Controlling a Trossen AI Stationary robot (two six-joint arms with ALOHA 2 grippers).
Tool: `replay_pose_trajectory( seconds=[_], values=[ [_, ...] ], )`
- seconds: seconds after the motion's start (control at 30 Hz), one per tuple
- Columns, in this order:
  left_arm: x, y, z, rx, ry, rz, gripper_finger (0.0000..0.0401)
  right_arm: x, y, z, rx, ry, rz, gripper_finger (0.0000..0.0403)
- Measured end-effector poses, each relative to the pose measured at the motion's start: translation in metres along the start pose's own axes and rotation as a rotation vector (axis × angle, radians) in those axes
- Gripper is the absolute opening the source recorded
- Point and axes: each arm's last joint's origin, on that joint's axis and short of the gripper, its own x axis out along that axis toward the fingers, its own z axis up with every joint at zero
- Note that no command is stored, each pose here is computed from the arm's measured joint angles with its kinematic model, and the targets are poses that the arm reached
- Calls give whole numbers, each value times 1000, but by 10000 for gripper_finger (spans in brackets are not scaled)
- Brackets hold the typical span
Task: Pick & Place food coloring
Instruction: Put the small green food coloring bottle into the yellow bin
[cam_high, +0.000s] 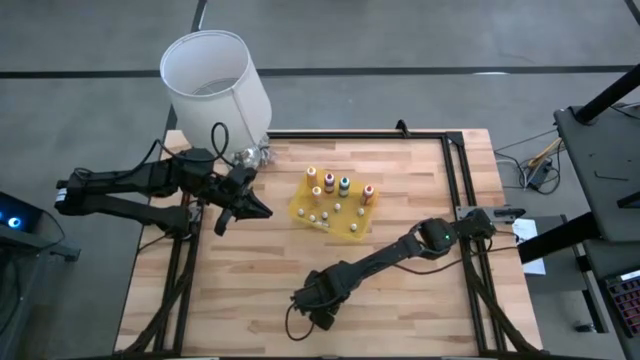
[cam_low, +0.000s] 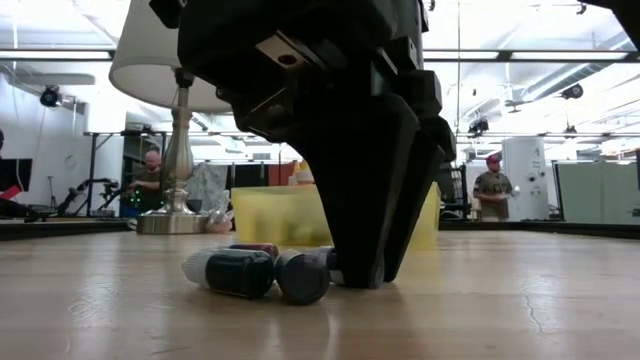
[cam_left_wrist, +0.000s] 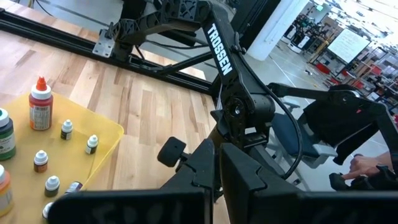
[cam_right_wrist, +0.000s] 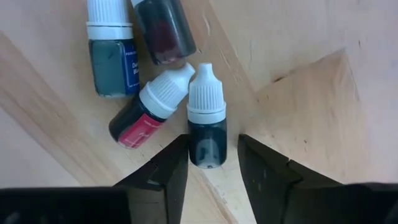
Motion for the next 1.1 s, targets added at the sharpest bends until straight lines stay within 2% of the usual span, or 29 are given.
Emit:
replay_pose_trajectory(
  seconds=[0.3,0.47,0.67,0.83,1.1],
  values=[
    [0,0,0,-18,0,0,0,-4,0,0,-29,-5,9,70],
    [0,0,0,-21,0,0,0,-28,0,-2,-60,-35,47,61],
    [0,0,0,-22,0,0,0,-69,-3,-8,-99,-91,119,64],
    [0,0,0,-21,-3,-7,0,-120,-9,-17,-122,-169,215,64],
    [0,-4,3,-2,-14,-90,0,-201,-30,-35,-114,-346,370,65]
  ],
)
